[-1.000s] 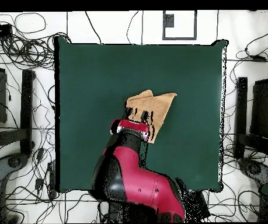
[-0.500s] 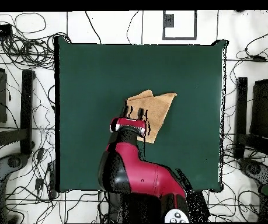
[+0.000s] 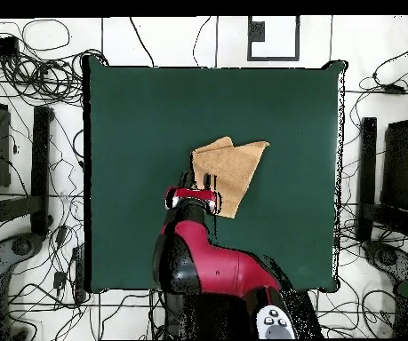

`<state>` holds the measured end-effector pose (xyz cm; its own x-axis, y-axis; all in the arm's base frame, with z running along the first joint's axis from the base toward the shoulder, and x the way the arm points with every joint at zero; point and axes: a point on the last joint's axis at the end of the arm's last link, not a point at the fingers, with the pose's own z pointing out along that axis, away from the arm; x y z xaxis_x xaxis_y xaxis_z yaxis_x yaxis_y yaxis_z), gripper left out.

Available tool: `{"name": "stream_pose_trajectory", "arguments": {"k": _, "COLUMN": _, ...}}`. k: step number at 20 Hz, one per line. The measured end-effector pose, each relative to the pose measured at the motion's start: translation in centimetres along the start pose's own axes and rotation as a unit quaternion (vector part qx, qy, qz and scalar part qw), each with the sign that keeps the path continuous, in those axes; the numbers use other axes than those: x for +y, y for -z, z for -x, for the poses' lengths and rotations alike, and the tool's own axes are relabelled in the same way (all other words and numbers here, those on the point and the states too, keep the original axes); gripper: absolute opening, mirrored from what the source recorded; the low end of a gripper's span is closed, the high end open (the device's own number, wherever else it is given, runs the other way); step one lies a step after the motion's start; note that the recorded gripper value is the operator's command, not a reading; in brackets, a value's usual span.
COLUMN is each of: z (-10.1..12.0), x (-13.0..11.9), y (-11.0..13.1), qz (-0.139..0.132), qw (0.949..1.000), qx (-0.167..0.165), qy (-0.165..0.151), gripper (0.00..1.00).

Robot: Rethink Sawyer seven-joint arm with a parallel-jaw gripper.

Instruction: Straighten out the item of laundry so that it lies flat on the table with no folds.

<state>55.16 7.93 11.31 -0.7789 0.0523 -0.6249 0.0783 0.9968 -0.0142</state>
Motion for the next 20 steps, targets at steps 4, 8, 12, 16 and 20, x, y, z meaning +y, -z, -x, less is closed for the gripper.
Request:
{"name": "stream_pose_trajectory", "arguments": {"k": 4, "z": -0.9, "x": -1.3, "y": -1.3, "qz": 0.009, "qw": 0.9998, "qx": 0.014, "qy": -0.012, "gripper": 1.00}}
{"name": "stream_pose_trajectory", "arguments": {"k": 8, "z": -2.0, "x": -2.6, "y": -2.3, "qz": 0.015, "qw": 0.9992, "qx": 0.027, "qy": -0.024, "gripper": 1.00}}
{"name": "stream_pose_trajectory", "arguments": {"k": 12, "z": -2.8, "x": -3.9, "y": -3.2, "qz": 0.024, "qw": 0.9985, "qx": 0.037, "qy": -0.034, "gripper": 1.00}}
{"name": "stream_pose_trajectory", "arguments": {"k": 16, "z": -3.0, "x": -4.8, "y": -3.6, "qz": 0.033, "qw": 0.9979, "qx": 0.038, "qy": -0.041, "gripper": 1.00}}
{"name": "stream_pose_trajectory", "arguments": {"k": 20, "z": -2.7, "x": -5.6, "y": -3.9, "qz": 0.042, "qw": 0.9975, "qx": 0.033, "qy": -0.046, "gripper": 1.00}}
